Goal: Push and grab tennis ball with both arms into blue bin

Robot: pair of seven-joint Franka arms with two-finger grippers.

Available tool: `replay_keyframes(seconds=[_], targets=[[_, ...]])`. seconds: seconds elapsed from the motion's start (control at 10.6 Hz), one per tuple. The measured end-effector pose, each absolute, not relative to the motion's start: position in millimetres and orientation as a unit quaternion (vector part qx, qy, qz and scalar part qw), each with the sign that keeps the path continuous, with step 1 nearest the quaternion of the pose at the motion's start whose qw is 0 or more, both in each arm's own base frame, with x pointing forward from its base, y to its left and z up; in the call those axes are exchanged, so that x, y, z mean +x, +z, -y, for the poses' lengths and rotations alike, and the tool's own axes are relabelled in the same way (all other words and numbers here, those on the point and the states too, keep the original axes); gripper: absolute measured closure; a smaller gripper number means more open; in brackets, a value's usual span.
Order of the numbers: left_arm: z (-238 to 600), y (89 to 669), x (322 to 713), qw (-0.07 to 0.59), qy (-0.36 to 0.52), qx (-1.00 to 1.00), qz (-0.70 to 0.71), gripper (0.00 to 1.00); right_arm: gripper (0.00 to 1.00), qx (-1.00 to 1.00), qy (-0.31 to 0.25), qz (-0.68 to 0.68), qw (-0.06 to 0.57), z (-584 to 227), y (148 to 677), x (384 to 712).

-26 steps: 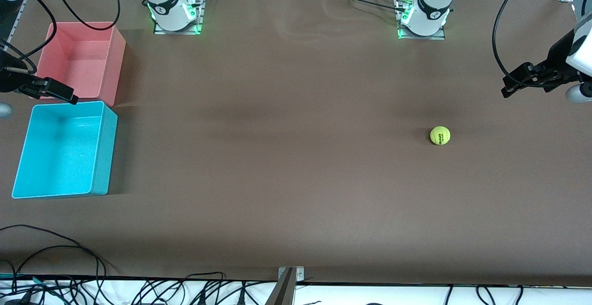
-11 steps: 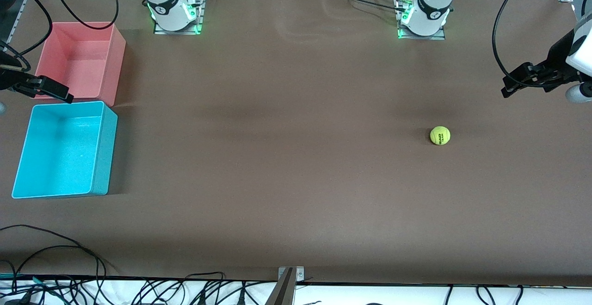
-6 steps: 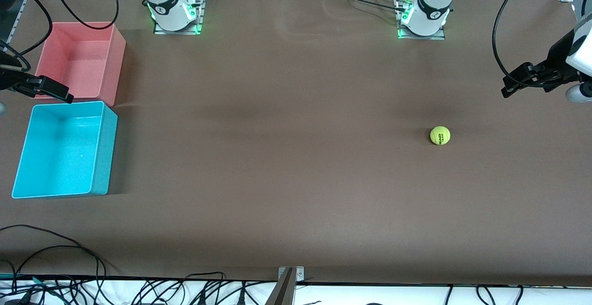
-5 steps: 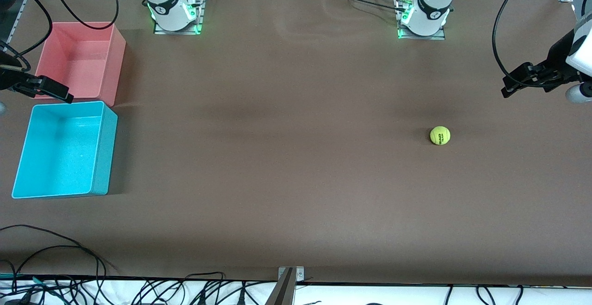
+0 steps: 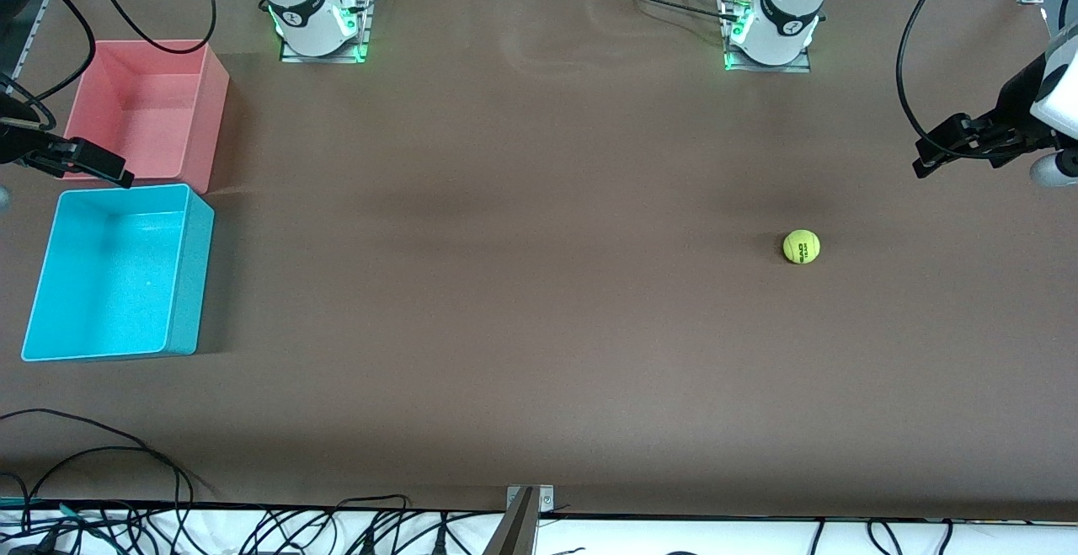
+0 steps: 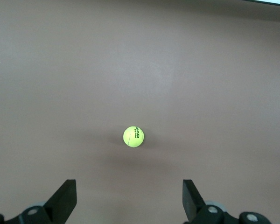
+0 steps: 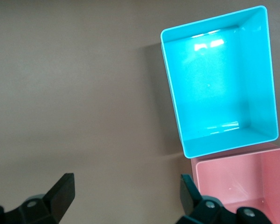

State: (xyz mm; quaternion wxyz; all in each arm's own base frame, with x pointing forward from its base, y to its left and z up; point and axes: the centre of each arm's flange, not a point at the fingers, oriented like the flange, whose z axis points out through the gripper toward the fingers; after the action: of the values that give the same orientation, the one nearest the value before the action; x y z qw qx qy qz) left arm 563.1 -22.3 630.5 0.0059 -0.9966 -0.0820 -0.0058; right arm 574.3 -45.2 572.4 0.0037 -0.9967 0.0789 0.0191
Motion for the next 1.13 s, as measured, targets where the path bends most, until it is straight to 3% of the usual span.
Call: replay_keyframes(seconds=[1.13], targets=[[21.5,630.5,563.1,0.006,-0.006,-0.997,0.083,0.00,0.00,-0.997,0.022,-0.078,-0.007,47.3,574.7,571.5]])
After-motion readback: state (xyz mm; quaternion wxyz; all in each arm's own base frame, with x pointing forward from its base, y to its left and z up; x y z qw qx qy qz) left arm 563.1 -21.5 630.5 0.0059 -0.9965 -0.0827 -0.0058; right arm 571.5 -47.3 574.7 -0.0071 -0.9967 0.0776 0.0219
